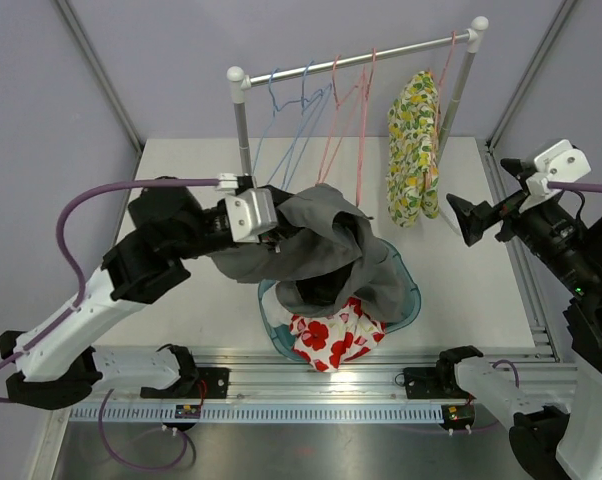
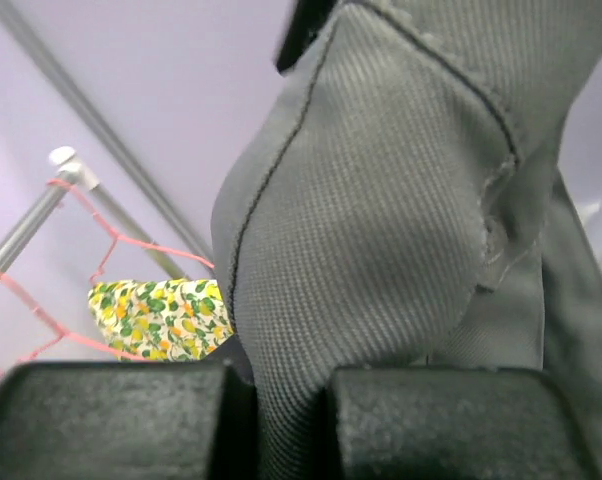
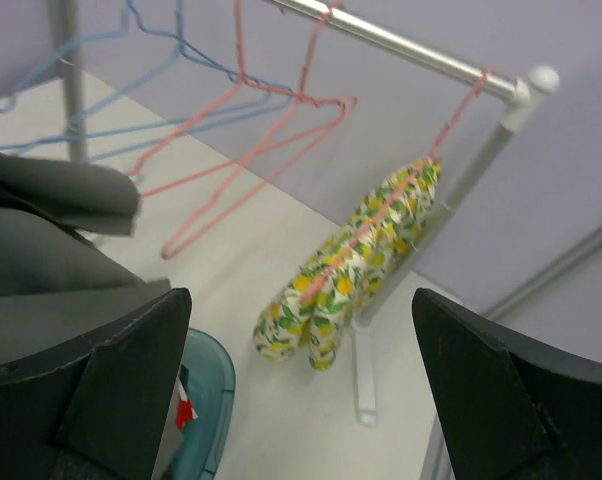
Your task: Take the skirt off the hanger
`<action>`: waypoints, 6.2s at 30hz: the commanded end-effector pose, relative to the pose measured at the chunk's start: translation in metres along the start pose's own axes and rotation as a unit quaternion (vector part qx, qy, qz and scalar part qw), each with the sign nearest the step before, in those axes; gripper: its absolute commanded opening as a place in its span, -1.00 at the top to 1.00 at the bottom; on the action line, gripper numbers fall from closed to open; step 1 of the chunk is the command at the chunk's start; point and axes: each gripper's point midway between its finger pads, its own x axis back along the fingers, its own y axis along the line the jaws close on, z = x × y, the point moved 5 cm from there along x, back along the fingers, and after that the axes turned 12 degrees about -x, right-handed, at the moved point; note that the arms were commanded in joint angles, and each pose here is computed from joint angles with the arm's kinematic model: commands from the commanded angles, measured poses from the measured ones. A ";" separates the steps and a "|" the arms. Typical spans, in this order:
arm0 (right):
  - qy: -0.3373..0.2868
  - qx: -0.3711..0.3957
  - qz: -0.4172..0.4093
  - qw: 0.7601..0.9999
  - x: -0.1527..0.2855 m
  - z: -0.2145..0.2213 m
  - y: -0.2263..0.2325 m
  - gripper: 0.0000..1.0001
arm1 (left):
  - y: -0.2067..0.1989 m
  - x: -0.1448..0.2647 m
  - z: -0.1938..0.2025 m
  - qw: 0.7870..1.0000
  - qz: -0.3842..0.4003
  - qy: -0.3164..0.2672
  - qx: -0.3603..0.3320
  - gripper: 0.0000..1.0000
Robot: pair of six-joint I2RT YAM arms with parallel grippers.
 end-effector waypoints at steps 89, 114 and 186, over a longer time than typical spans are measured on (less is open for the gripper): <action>0.115 -0.327 0.163 0.924 -0.170 0.080 -0.117 -0.47 | -0.079 0.116 0.150 0.938 -0.187 0.225 0.184 -0.98; 0.065 -0.159 0.221 0.960 -0.202 0.060 -0.139 1.00 | -0.083 0.144 0.138 0.911 -0.269 0.161 0.269 -0.98; 0.136 -0.134 0.282 0.940 -0.041 0.170 -0.079 1.00 | -0.012 -0.083 0.010 0.995 -0.103 -0.003 0.006 1.00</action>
